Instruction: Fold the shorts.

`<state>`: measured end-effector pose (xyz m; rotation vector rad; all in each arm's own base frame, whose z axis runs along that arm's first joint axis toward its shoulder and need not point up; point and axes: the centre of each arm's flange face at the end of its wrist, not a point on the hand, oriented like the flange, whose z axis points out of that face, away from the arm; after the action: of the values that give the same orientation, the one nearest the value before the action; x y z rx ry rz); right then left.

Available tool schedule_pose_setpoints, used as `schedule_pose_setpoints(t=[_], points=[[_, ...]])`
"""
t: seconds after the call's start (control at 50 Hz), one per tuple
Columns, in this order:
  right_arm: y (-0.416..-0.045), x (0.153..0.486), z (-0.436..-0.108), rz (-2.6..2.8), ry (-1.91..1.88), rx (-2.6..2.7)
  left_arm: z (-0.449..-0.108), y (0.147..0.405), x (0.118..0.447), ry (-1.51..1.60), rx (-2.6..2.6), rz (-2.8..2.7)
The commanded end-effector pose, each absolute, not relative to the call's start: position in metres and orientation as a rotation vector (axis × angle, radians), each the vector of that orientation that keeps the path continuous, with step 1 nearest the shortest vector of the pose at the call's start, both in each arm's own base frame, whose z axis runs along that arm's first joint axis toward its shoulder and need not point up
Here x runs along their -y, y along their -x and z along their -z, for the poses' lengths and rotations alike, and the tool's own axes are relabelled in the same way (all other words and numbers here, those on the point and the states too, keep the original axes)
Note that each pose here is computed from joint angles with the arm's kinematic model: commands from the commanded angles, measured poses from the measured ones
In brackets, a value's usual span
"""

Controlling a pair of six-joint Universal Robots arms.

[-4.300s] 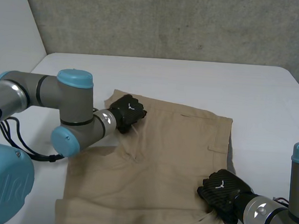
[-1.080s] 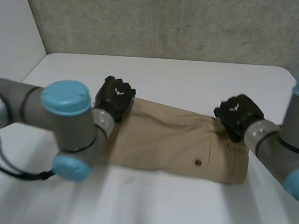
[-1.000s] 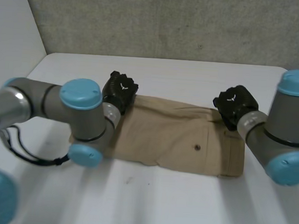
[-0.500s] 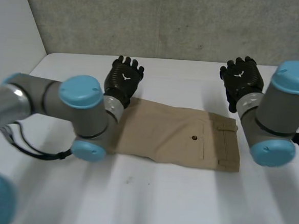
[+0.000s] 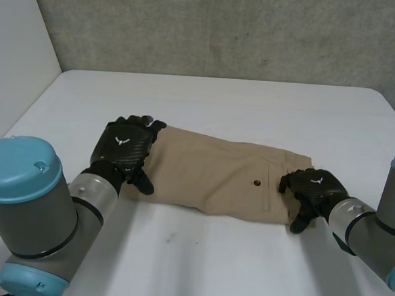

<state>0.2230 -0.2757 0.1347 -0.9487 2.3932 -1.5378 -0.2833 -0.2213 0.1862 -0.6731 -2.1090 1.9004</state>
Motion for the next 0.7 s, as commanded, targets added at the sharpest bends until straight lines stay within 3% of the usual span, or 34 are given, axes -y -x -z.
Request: schedule_pose_setpoints(t=[0.02,0.26,0.42,0.46,0.58,0.7], points=[[-0.221,0.291,-0.133,1.674,0.935,-2.357,-0.185,0.283,0.221,0.679,2.111,-1.904],[-0.174,0.312,-0.153,1.809,1.006,-2.469,-0.185,0.280,0.218,0.677,2.116,-1.903],[-0.161,0.321,-0.184,2.016,1.584,-2.415,-0.194,0.277,0.213,0.668,2.095,-1.924],[-0.172,0.318,-0.192,2.060,1.679,-2.342,-0.195,0.277,0.213,0.667,2.090,-1.929],[-0.268,0.278,-0.218,2.212,1.961,-1.770,-0.201,0.275,0.214,0.651,2.078,-1.951],[-0.342,0.218,-0.191,2.054,2.153,-1.195,-0.204,0.273,0.215,0.639,2.075,-1.965]])
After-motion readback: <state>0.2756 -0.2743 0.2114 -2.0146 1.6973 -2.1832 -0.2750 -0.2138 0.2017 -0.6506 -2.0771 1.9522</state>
